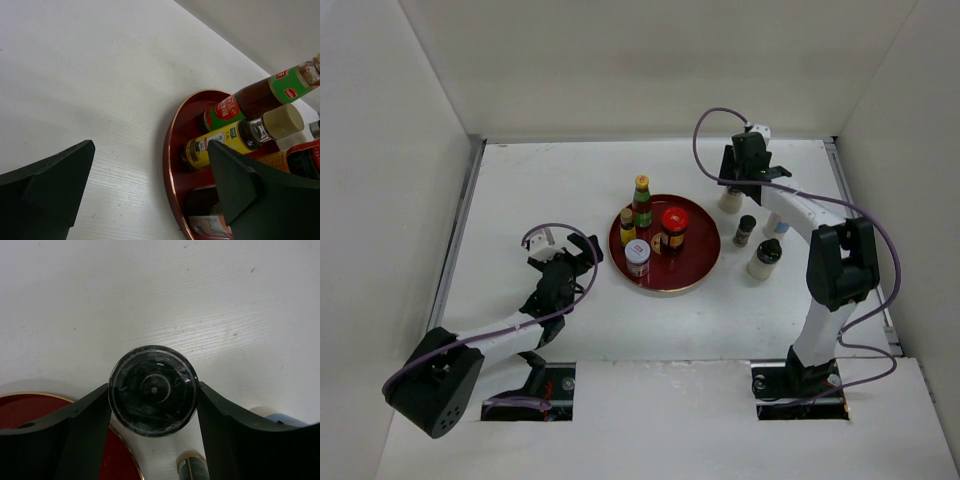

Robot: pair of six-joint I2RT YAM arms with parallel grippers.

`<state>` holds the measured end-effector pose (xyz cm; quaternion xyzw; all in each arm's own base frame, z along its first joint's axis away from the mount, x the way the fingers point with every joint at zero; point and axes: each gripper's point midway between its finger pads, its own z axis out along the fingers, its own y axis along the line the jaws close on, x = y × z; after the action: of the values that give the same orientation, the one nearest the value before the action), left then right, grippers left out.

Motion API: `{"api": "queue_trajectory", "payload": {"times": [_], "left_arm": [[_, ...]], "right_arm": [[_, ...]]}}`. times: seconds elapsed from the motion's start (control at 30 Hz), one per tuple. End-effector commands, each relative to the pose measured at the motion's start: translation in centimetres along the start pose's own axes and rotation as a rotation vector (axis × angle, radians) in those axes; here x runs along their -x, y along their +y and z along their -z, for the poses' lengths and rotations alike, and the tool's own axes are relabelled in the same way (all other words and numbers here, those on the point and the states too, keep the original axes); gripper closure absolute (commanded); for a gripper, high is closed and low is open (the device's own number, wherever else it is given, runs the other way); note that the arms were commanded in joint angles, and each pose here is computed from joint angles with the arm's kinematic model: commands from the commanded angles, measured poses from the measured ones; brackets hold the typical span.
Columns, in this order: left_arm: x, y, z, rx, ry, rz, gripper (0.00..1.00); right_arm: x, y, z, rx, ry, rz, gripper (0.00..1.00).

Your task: Organize the condiment bottles

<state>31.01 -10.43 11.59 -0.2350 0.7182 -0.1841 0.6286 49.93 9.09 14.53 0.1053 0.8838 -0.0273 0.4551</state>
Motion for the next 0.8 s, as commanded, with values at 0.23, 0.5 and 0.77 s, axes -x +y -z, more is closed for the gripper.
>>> {"api": "queue_trajectory", "payload": {"times": [0.23, 0.5, 0.77], "left_arm": [[0.7, -0.8, -0.3, -0.03, -0.024, 0.037, 0.0], [0.8, -0.7, -0.3, -0.028, -0.027, 0.038, 0.0], [1.0, -0.6, -0.3, -0.028, -0.032, 0.04, 0.0]], "right_arm": [[7.4, 6.7, 8.1, 0.186, -0.281, 0.028, 0.45], [5.9, 13.7, 9.9, 0.352, -0.247, 0.056, 0.45], [2.1, 17.0, 8.1, 0.409, -0.146, 0.063, 0.43]]}}
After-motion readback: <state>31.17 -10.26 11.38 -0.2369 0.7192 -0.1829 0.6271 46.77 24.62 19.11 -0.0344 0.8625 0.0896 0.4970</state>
